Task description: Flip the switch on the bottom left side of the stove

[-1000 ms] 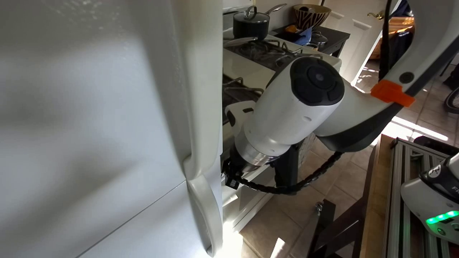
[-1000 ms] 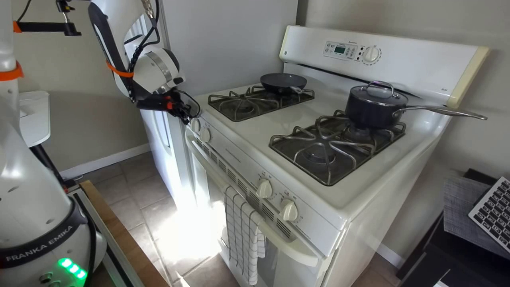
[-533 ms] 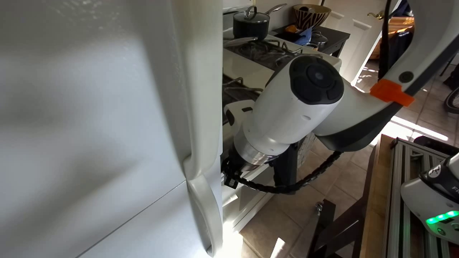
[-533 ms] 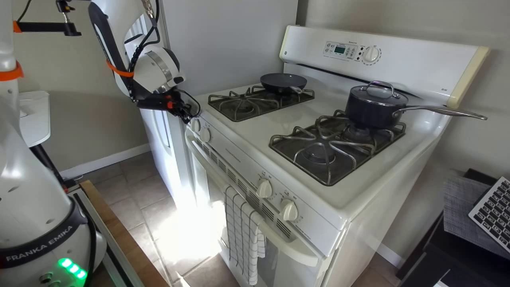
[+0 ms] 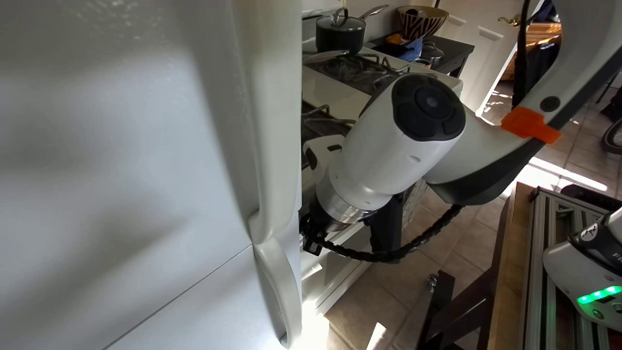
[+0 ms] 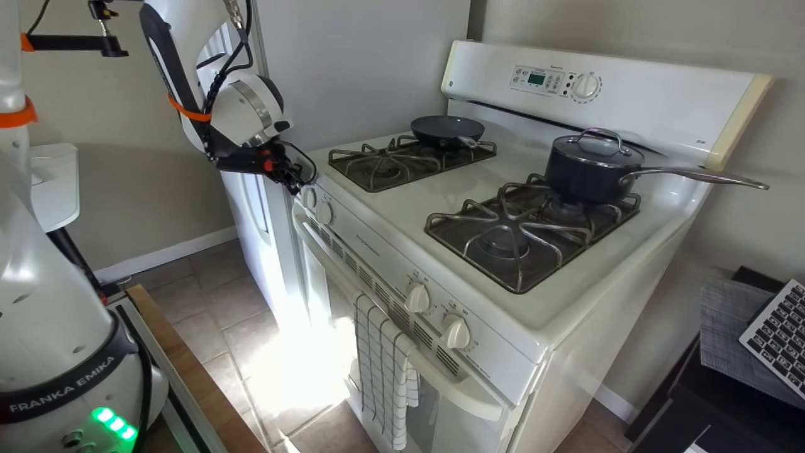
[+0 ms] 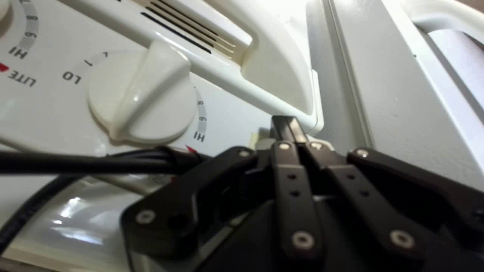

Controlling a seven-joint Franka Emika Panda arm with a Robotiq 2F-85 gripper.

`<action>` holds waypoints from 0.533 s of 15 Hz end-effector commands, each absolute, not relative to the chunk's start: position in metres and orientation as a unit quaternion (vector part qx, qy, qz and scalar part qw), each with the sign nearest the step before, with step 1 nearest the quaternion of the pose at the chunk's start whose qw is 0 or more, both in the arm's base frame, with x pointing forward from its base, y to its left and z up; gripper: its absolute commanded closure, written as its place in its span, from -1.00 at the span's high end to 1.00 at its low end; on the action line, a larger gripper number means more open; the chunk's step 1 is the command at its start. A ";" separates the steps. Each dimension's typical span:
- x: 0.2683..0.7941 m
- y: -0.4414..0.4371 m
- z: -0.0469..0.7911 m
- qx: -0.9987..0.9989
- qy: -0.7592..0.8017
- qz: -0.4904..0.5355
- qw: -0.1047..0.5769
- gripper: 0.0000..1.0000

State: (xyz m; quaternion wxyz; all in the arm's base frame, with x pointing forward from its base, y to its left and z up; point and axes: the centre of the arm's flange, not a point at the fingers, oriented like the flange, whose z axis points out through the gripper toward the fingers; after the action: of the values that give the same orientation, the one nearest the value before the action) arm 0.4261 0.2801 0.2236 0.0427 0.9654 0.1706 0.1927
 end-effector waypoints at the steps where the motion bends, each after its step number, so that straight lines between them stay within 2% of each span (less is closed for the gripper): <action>1: 0.422 0.283 0.222 0.970 0.136 0.195 0.043 -1.00; 8: 0.420 0.281 0.226 0.973 0.121 0.189 0.046 -1.00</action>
State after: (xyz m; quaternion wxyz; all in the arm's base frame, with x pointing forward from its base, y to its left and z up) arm 0.4273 0.2797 0.2241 0.0418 0.9683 0.1585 0.1887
